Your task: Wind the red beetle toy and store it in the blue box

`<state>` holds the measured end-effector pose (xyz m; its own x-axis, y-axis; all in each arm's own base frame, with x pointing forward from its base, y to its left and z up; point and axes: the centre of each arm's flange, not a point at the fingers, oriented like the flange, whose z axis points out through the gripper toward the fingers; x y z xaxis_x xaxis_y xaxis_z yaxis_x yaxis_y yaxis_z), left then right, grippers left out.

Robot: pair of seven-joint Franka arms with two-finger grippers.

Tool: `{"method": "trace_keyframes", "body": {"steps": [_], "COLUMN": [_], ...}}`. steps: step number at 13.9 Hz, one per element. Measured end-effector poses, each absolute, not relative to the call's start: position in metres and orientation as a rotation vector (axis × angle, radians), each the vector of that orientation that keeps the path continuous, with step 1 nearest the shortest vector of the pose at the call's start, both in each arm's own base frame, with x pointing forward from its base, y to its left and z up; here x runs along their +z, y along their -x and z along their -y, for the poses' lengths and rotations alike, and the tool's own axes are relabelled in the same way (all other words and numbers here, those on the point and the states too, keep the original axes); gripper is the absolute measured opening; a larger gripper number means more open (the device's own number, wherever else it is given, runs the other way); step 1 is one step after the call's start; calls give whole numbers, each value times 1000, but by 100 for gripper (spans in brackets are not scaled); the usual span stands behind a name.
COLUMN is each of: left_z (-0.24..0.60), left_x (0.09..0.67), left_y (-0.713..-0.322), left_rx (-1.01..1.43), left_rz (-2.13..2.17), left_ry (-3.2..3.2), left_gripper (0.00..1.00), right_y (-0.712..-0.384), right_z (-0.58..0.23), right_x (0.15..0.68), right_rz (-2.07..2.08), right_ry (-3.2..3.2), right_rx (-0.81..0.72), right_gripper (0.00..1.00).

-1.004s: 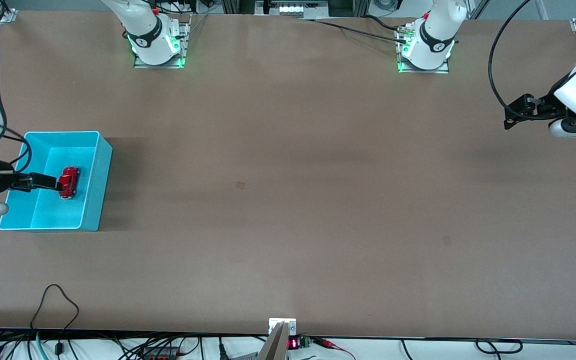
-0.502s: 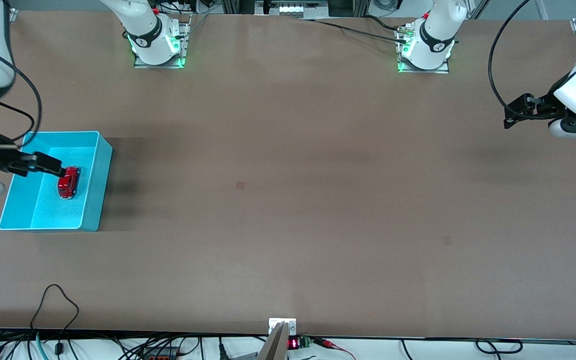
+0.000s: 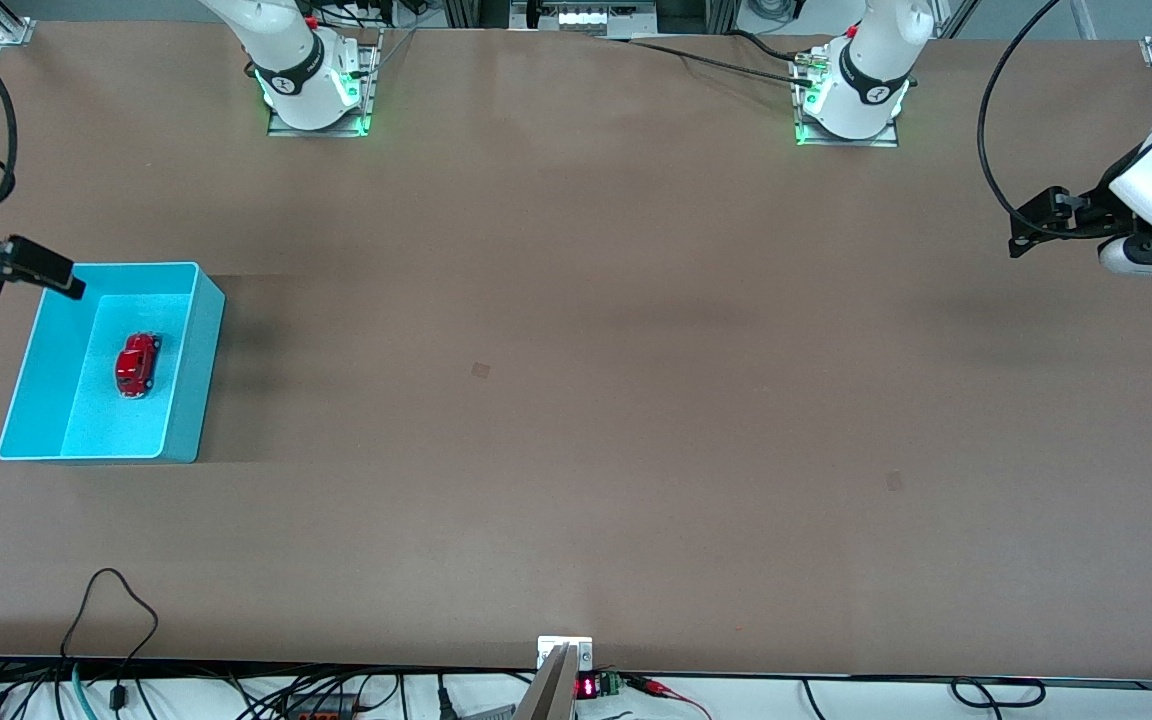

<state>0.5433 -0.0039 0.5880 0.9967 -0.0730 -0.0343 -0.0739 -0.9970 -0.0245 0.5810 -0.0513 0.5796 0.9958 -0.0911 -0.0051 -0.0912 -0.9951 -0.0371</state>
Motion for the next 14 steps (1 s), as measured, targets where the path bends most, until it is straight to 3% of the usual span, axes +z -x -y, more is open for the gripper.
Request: {"method": "trace_keyframes", "body": {"steps": [7, 14], "left_z": [4, 4], "left_x": [588, 588], "left_y": [-544, -544], "left_rx": [52, 52], "left_rz": [-115, -115], "left_ry": [3113, 3113], "left_gripper": [100, 100], "right_y": [-545, -525], "right_z": [24, 34], "right_x": [572, 587], "right_rz": [-21, -11], "right_ry": [3195, 3187], "right_rx": [-23, 42], "right_gripper": [100, 100]}}
